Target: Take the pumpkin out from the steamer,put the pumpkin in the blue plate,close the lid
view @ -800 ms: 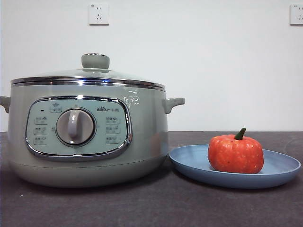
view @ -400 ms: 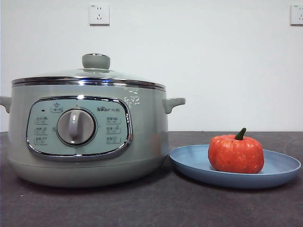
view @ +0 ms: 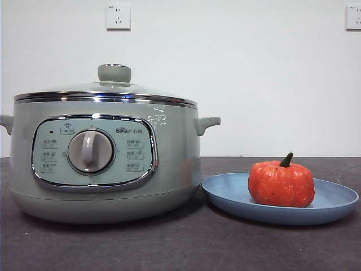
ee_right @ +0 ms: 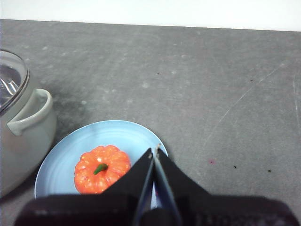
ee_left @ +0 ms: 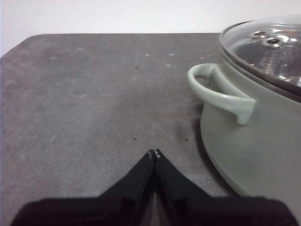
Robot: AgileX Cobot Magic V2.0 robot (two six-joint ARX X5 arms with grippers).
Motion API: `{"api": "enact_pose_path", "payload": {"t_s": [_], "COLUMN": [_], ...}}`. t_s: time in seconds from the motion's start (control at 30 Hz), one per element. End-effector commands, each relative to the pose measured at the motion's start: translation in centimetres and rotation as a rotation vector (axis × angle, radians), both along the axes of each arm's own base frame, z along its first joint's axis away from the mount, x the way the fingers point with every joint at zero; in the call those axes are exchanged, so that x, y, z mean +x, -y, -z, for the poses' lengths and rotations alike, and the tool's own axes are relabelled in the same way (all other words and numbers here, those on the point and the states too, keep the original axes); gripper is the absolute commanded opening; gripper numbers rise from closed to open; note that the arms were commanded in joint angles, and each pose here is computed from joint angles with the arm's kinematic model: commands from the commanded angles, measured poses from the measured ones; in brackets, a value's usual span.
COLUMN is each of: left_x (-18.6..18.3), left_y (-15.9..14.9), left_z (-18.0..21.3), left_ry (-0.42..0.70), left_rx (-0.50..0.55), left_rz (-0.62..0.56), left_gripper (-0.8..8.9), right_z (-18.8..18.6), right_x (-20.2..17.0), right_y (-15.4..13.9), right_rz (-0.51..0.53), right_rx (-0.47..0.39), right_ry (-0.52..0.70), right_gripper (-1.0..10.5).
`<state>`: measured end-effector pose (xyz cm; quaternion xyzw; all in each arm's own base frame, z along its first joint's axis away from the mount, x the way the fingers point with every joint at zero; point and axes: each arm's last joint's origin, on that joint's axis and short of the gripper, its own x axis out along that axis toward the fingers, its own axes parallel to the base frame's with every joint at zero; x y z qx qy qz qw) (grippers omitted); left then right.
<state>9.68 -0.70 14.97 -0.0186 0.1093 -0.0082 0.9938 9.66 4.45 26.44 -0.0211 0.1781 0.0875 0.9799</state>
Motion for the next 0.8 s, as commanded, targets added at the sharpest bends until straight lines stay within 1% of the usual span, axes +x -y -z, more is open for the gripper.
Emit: {"api": "enact_pose_path", "payload": {"t_s": [0.03, 0.23, 0.43, 0.8], "left_x": [0.05, 0.03, 0.04, 0.05], "left_y": [-0.04, -0.04, 0.04, 0.03], "left_z": [0.26, 0.58, 0.58, 0.59], "left_ry": [0.005, -0.013, -0.011, -0.012], "left_rx": [-0.026, -0.025, -0.032, -0.031], "left_rz": [-0.009, -0.009, 0.016, 0.012], "left_gripper": [-0.03, -0.03, -0.03, -0.03], "right_z": [0.16, 0.16, 0.16, 0.16], "right_x": [0.02, 0.02, 0.02, 0.02], "right_y": [-0.02, -0.02, -0.02, -0.02], "right_rz": [0.004, 0.004, 0.004, 0.004], "right_rx": [0.007, 0.007, 0.007, 0.007], "right_ry": [-0.002, -0.002, -0.002, -0.002], "right_gripper": [0.0, 0.0, 0.0, 0.0]}}
